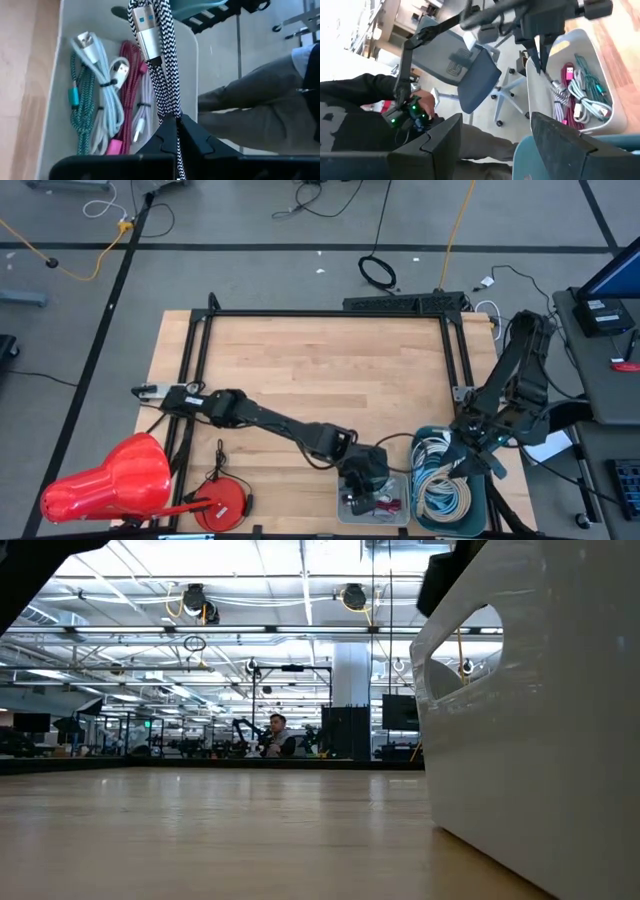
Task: Pick & Place USB Port
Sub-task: Put the white and black USB cable into the gray bin
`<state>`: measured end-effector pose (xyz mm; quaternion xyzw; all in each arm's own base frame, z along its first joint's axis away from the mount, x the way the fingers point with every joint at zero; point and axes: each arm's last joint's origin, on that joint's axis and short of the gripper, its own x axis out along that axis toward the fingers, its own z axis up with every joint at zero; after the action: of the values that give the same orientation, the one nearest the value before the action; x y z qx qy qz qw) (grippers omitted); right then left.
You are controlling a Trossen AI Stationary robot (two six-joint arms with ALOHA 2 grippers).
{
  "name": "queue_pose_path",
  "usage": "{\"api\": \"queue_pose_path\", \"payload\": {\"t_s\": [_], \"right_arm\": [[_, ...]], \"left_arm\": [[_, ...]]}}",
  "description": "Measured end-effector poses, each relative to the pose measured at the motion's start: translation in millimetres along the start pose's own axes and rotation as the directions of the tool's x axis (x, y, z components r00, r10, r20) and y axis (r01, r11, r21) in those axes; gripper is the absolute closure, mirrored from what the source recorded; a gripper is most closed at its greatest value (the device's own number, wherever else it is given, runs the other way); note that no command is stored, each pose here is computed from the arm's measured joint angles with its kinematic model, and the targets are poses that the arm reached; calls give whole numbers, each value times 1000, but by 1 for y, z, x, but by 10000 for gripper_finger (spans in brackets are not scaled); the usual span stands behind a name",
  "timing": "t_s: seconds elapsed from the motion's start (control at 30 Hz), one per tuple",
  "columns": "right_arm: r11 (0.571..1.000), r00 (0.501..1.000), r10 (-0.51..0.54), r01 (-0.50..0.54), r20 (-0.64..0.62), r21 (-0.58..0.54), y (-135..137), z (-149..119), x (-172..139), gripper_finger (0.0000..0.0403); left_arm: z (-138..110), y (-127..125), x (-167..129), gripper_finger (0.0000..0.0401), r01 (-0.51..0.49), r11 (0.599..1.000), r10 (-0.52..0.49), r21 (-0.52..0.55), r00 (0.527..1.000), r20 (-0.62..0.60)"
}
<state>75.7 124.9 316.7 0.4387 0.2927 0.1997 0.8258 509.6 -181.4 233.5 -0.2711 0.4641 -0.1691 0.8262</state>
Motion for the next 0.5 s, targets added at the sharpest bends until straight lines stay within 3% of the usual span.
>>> {"api": "queue_pose_path", "payload": {"t_s": [0.2,0.5], "right_arm": [[999,1000,10,-10,4,36,-7,-5,4,174],[998,999,42,-43,18,49,-10,-6,6,174]], "left_arm": [[1,2,-1,363,-13,999,12,37,1000,11],[8,10,-5,296,-21,1000,22,-16,999,27]]}}
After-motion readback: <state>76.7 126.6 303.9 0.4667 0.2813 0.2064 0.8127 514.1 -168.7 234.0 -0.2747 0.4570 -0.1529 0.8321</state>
